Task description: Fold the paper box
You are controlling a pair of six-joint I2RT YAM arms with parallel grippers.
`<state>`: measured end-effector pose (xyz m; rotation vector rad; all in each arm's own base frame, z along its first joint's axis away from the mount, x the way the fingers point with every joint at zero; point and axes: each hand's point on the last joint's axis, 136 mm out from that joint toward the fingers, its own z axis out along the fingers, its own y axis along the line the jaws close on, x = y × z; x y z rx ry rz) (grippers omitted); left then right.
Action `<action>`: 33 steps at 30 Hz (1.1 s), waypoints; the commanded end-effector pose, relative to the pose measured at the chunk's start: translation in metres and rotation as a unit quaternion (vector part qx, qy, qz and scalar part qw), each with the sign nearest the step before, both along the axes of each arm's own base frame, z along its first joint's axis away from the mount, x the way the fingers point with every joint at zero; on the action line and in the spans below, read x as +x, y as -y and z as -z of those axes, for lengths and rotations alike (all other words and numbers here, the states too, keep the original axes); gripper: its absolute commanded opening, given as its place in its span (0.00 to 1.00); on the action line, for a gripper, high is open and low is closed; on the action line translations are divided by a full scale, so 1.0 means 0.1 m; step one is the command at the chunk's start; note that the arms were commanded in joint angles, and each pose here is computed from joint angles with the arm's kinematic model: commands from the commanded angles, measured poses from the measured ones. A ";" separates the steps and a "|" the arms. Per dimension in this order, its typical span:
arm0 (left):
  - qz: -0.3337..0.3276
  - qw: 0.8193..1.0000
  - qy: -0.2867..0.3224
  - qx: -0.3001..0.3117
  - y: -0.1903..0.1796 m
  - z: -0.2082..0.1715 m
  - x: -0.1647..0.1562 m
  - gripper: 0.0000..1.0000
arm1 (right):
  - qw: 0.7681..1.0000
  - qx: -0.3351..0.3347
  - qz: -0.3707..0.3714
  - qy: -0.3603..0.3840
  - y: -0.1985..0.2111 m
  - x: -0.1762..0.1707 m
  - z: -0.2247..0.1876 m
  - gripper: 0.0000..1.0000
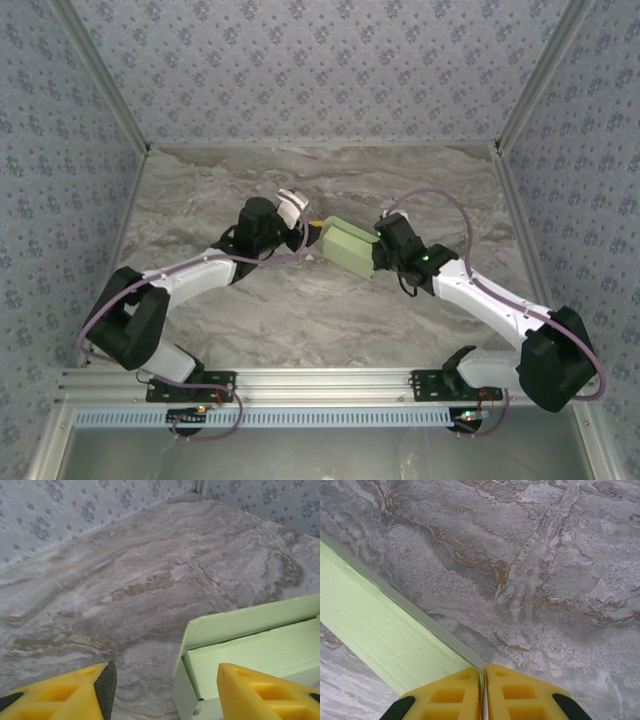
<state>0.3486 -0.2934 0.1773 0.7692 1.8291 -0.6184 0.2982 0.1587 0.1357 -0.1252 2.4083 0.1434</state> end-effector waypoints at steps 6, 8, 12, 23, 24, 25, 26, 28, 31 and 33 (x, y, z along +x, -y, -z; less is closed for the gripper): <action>0.080 0.996 -0.028 0.001 0.24 0.04 -0.16 0.52 | 0.999 -0.007 -0.037 -0.004 -0.07 0.04 -0.13 0.13; 0.105 0.994 -0.025 0.008 0.29 0.06 -0.21 0.51 | 0.999 -0.006 -0.042 -0.007 -0.09 0.05 -0.13 0.13; 0.102 0.994 -0.027 0.014 0.31 0.08 -0.11 0.41 | 0.999 -0.007 -0.041 -0.011 -0.10 0.05 -0.11 0.13; 0.092 0.994 -0.051 0.007 0.33 0.14 -0.06 0.23 | 0.999 0.002 -0.038 -0.011 -0.13 0.07 -0.14 0.13; 0.091 0.994 -0.058 0.007 0.32 0.15 -0.05 0.23 | 0.999 0.001 -0.038 -0.011 -0.13 0.07 -0.13 0.13; 0.088 0.994 -0.066 0.008 0.30 0.17 -0.03 0.24 | 0.999 0.002 -0.038 -0.011 -0.13 0.07 -0.13 0.13; 0.087 0.993 -0.073 0.010 0.28 0.18 -0.02 0.25 | 0.999 0.002 -0.038 -0.010 -0.13 0.07 -0.14 0.13; 0.092 0.993 -0.080 0.010 0.26 0.18 0.00 0.27 | 0.999 0.002 -0.040 -0.012 -0.14 0.07 -0.13 0.13; 0.109 0.991 -0.082 0.007 0.28 0.17 0.01 0.32 | 0.999 0.002 -0.041 -0.012 -0.14 0.07 -0.12 0.13; 0.114 0.990 -0.083 0.010 0.29 0.18 0.03 0.32 | 0.999 0.004 -0.042 -0.011 -0.14 0.07 -0.13 0.13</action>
